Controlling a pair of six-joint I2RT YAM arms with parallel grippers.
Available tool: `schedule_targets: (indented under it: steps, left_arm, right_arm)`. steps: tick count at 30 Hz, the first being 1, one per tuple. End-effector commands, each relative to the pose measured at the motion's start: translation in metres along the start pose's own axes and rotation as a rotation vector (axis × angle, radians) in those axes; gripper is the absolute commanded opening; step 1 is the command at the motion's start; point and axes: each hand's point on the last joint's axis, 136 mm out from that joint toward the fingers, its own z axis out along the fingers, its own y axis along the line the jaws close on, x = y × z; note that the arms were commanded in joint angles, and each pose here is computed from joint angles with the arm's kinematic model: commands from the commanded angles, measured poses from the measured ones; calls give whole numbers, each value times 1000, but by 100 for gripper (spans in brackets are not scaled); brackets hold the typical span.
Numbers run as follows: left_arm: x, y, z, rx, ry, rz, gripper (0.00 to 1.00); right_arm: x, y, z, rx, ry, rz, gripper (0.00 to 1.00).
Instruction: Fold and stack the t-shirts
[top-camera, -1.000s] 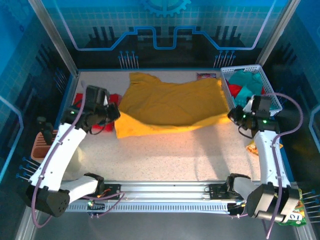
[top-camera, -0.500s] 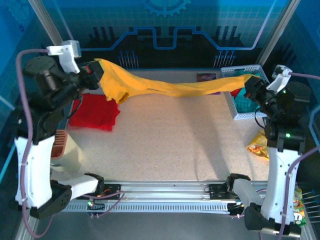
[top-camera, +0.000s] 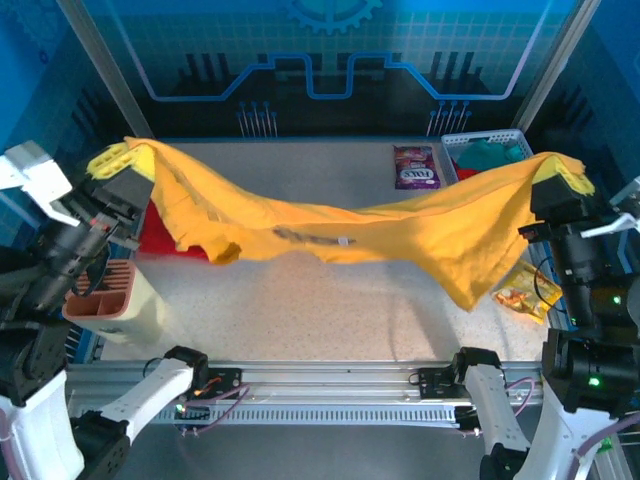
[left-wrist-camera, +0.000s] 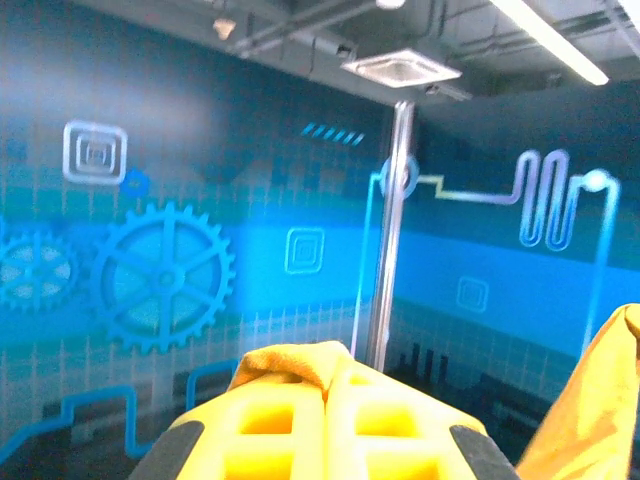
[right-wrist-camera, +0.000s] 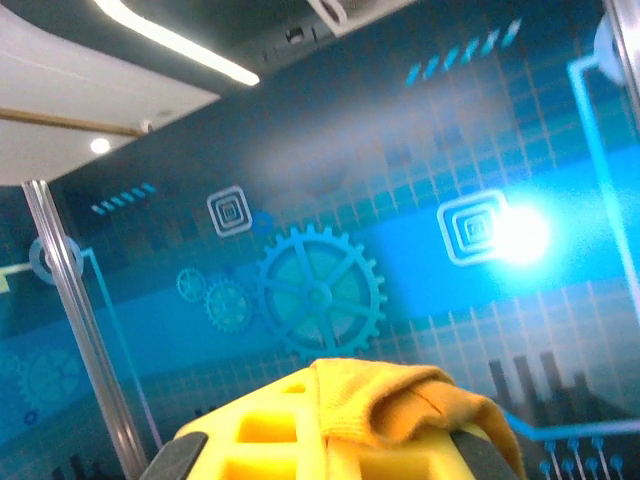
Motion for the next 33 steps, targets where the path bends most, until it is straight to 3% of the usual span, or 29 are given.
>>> schedule_targets:
  steps: [1,6,10,15,19,24,29,33]
  left_arm:
    - [-38,-18,-11,60,-162,127,0]
    - [-65,-19,0,61,-228,201,0]
    - [-46,16,43,-29,-180,186,0]
    - [54,79,101,-143,3,63,0]
    - [152,126,118,-237,132,-36,0]
    - [260,173,125,-316,330,-156,0]
    - [329,215,125,-387,447,-216,0]
    - [370,247,135,-410,514,-275,0]
  right_arm:
    - [-24,4,-10,26,-82,-30,0]
    - [-36,5,-8,32,-117,-19,0]
    - [-17,-20,17,114,-33,43,0]
    - [75,-76,59,257,268,183,0]
    - [158,-102,74,270,484,270,0]
    - [265,-137,62,327,708,354,0]
    - [350,-160,40,384,830,320,0]
    - [397,-172,44,370,901,318,0]
